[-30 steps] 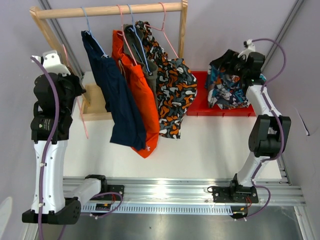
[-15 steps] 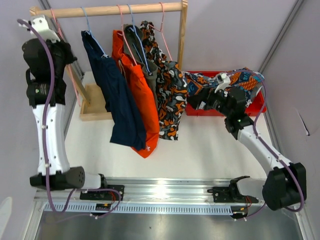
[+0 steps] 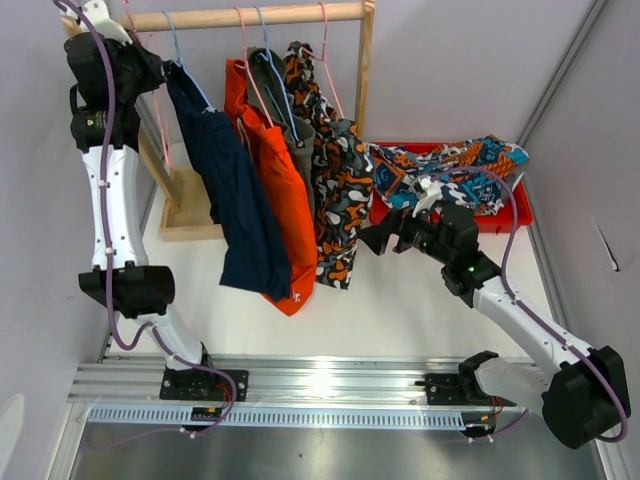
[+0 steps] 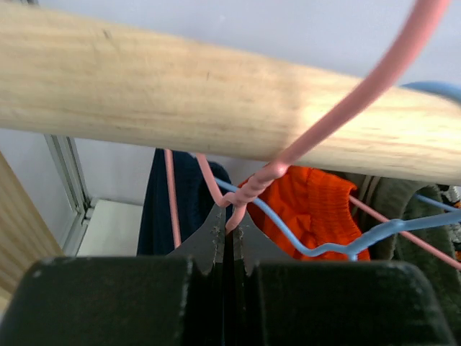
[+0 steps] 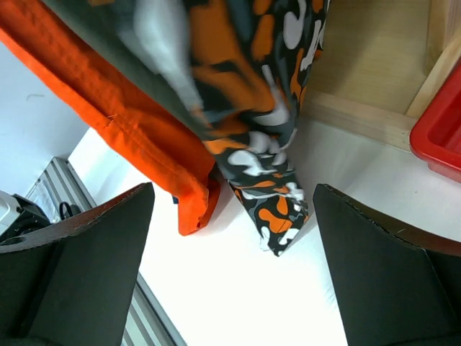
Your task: Remove the shorts from the hanger
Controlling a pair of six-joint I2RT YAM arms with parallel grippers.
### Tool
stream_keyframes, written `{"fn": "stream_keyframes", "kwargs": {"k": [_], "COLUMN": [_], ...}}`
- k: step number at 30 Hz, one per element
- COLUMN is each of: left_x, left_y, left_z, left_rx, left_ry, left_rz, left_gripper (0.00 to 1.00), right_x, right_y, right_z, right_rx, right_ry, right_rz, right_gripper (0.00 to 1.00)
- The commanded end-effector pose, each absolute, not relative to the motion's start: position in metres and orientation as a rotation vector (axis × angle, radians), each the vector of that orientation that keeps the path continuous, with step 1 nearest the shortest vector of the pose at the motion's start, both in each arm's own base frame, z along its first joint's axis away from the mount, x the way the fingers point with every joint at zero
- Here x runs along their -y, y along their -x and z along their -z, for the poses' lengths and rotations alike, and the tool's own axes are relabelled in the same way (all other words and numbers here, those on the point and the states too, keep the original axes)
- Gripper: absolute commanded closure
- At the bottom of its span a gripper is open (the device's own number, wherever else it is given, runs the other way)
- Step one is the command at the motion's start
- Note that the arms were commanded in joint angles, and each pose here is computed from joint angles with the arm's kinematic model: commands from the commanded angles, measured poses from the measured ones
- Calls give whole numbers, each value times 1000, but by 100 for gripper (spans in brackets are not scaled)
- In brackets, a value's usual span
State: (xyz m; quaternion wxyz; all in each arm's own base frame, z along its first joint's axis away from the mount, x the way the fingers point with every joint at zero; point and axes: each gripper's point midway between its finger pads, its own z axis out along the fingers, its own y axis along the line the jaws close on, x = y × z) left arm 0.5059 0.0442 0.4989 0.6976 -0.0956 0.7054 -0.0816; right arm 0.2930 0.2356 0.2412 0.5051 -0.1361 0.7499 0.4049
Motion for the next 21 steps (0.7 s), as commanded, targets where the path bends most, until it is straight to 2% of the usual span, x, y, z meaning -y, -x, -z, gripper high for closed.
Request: {"fn": "stream_keyframes", "kwargs": {"k": [1, 7, 11, 14, 15, 16, 18, 21], "left_x": [-45, -48, -52, -53, -52, -51, -46, -37], "left_y": [-503, -502, -495, -489, -485, -481, -466, -444], "left_z": [-504, -455, -430, -428, -433, -438, -457, -480], "left_rx": [-1562, -1675, -1736, -1750, -1743, -1736, -1702, -1661], "left_ry": [247, 304, 354, 370, 366, 361, 340, 317], "left_rz": [229, 226, 210, 202, 204, 205, 214, 243], "left_gripper": [100, 100, 94, 71, 60, 54, 46, 41], "right_x": [-233, -227, -222, -220, -218, -219, -216, -213], "right_y": [-287, -277, -270, -264, -264, -262, -259, -256], "right_z": [-253, -265, -273, -276, -276, -276, -279, -284], "right_rx": [-1762, -1740, -1720, -1718, -1719, -1720, -1714, -1702], "right_ry": [352, 363, 361, 364, 361, 364, 359, 354], "right_rz": [-951, -942, -933, -932, -928, -930, -923, -920], "right_gripper": [1, 1, 0, 1, 1, 1, 0, 1]}}
